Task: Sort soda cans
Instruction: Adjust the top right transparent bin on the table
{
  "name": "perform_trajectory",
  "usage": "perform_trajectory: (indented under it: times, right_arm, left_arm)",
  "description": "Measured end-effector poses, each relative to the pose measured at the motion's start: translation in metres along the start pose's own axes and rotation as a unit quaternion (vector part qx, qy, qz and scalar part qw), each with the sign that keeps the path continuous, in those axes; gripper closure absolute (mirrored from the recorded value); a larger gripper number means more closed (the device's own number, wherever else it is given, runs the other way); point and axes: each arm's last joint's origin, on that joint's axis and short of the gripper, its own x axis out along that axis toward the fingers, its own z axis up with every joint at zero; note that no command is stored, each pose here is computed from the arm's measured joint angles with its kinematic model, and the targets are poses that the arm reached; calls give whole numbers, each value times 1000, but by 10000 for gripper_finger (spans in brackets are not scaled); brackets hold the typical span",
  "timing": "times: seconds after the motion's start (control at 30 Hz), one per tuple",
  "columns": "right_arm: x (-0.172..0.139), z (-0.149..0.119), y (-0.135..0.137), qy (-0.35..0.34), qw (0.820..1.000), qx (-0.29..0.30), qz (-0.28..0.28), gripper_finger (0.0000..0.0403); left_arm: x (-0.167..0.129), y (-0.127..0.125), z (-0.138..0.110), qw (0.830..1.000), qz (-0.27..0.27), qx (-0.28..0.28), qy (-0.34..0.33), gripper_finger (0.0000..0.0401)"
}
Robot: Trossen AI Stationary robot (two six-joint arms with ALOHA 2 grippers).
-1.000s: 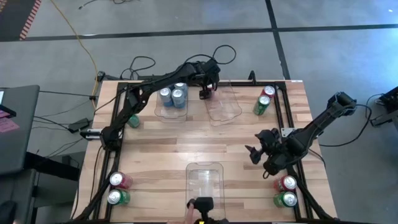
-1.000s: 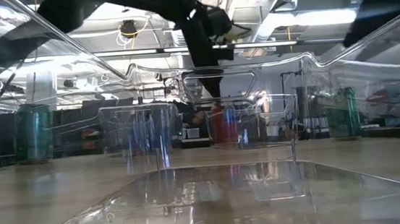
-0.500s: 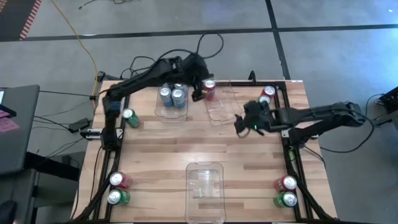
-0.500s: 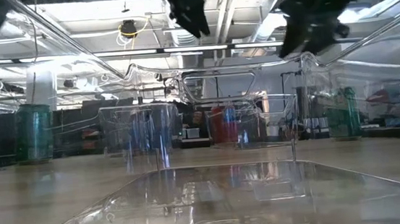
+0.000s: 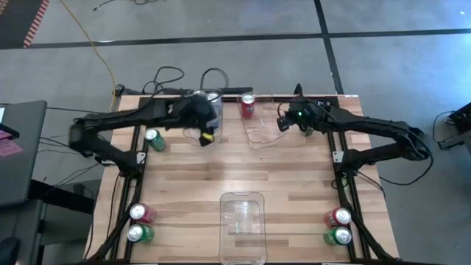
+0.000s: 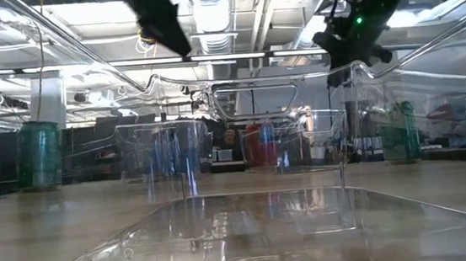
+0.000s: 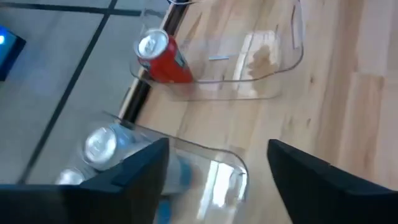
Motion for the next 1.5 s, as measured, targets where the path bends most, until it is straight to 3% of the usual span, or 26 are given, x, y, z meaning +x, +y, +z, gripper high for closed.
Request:
perform_trajectory:
  times: [0.23,0.4,0.6,1.03,1.5]
  right_arm:
    - [34,6,-9,21,1000,2,-12,393]
    - [70,6,-18,54,998,29,14,391]
    - [104,-6,-29,108,992,61,-15,397]
    - [123,-25,-2,148,985,81,18,397]
    - [128,-7,26,114,986,85,88,396]
  left_arm:
    - [3,-30,-67,996,-31,-46,-77,249]
    - [5,-42,-98,990,-50,-72,-106,314]
    - [2,-49,-112,984,-67,-80,-144,359]
    - [0,-62,-123,988,-90,-65,-106,373]
    - [-2,-67,-123,986,-101,-76,-106,373]
